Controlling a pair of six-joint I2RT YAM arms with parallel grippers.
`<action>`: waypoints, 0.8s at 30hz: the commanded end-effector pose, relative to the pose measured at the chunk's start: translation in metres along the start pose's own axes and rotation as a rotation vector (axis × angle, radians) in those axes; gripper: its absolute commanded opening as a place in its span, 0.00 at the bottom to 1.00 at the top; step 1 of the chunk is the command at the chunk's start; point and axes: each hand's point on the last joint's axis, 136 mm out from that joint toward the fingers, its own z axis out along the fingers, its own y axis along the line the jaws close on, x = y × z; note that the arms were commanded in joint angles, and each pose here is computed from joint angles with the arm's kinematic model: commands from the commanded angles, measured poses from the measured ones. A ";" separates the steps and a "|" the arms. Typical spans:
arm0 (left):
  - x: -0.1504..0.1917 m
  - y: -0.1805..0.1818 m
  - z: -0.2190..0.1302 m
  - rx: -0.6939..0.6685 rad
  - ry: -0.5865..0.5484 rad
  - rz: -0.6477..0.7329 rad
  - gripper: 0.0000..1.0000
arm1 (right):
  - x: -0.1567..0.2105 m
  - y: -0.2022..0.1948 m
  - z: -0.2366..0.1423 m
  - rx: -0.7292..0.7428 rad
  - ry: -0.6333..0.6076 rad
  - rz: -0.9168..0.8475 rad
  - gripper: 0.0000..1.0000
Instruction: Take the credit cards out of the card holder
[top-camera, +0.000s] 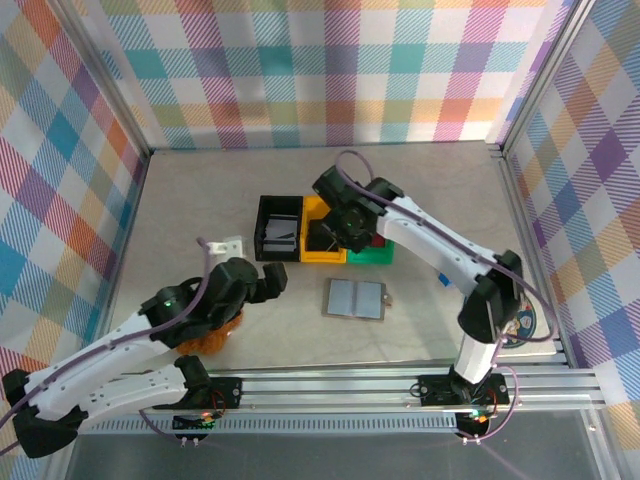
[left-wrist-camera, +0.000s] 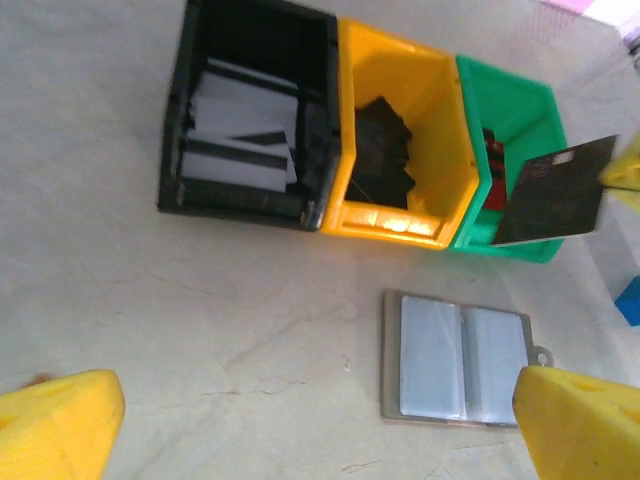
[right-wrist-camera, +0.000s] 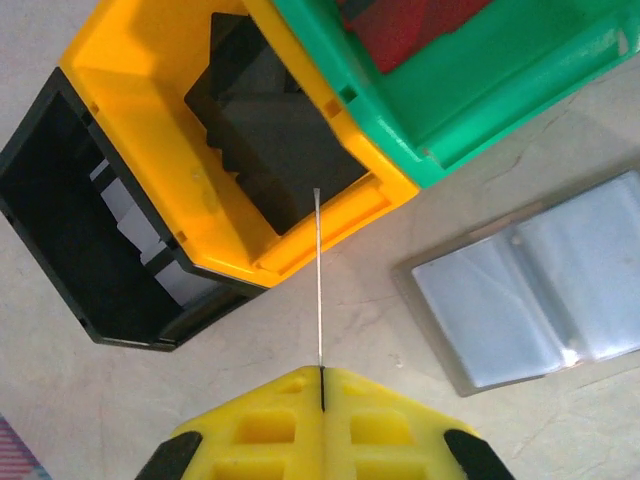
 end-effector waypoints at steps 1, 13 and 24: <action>-0.017 0.025 -0.022 -0.096 -0.043 0.066 1.00 | -0.005 -0.007 0.009 0.122 -0.064 0.076 0.00; -0.042 0.034 -0.052 -0.108 -0.105 0.168 1.00 | -0.007 0.013 0.047 0.214 -0.143 0.261 0.00; -0.036 0.035 -0.048 -0.100 -0.096 0.194 1.00 | -0.015 0.017 0.082 0.291 -0.205 0.312 0.00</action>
